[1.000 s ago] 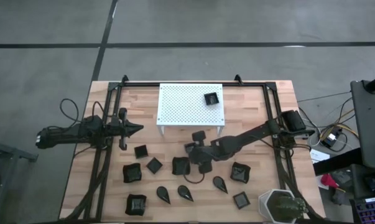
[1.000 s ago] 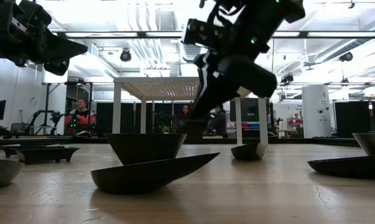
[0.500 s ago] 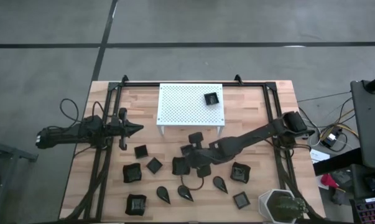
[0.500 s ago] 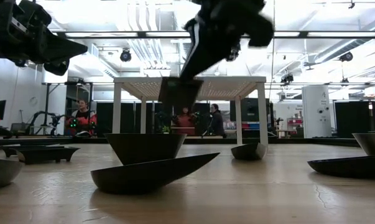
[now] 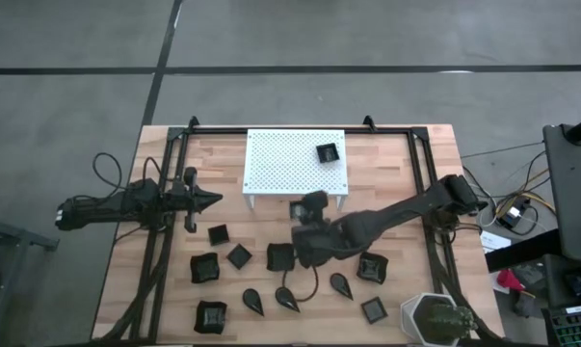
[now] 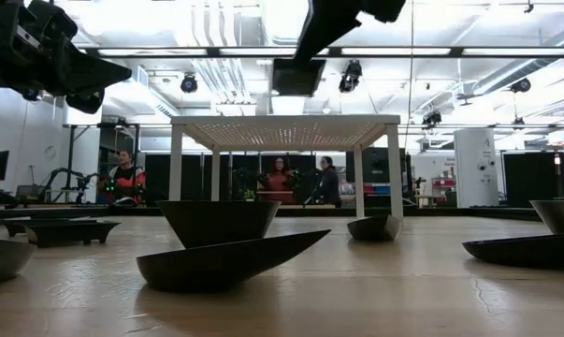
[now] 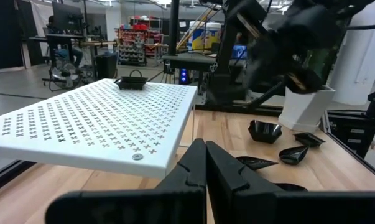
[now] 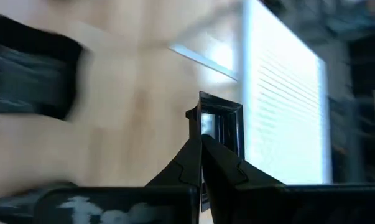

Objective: Pick & Place Mini shaped plates
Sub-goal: Stack the square plate on top of the square plate on the shelf

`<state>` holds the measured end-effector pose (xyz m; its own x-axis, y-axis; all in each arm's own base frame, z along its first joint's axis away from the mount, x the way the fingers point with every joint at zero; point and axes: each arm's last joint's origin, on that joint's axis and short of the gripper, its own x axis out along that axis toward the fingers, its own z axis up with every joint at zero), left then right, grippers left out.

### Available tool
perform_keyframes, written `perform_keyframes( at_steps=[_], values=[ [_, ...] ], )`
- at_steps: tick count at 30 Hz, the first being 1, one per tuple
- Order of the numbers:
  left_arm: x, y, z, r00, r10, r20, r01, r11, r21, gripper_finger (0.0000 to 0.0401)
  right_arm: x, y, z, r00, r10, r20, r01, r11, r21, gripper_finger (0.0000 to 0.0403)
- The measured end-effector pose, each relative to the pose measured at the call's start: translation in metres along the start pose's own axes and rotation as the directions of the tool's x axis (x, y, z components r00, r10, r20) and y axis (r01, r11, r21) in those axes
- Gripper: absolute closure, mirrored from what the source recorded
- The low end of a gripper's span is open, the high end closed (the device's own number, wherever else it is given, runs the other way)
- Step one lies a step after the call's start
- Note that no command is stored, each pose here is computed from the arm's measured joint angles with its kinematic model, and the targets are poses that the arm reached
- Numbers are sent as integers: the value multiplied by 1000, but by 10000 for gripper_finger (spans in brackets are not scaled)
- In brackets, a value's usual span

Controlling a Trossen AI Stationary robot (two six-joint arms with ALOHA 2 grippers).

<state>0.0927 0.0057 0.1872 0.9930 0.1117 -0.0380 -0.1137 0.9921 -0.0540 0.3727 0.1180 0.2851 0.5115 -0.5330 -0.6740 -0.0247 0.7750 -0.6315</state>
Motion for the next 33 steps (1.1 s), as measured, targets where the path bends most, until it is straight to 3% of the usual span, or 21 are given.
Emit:
perform_keyframes(
  at_steps=[5, 10, 16, 24, 33],
  values=[
    [0, 0, 0, 1000, 0, 0, 0, 1000, 0, 401, -13, -19, -10, 988, -134, -71, 135, 991, 2, 395],
    [0, 0, 0, 1000, 1, 0, -1, 1000, 0, 401, -23, -42, -24, 981, -182, -68, 184, 983, 21, 395],
    [0, 0, 0, 1000, 5, 0, -5, 1000, 0, 401, -22, -61, -52, 975, -197, -99, 192, 980, -55, 395],
    [0, 0, 0, 1000, 5, -1, -5, 1000, 0, 401, 1, -77, -79, 979, -202, -36, 198, 975, -97, 395],
    [0, 0, 0, 1000, 4, -3, -4, 1000, 0, 401, 22, -103, -112, 978, -205, 35, 207, 977, -58, 395]
  ],
)
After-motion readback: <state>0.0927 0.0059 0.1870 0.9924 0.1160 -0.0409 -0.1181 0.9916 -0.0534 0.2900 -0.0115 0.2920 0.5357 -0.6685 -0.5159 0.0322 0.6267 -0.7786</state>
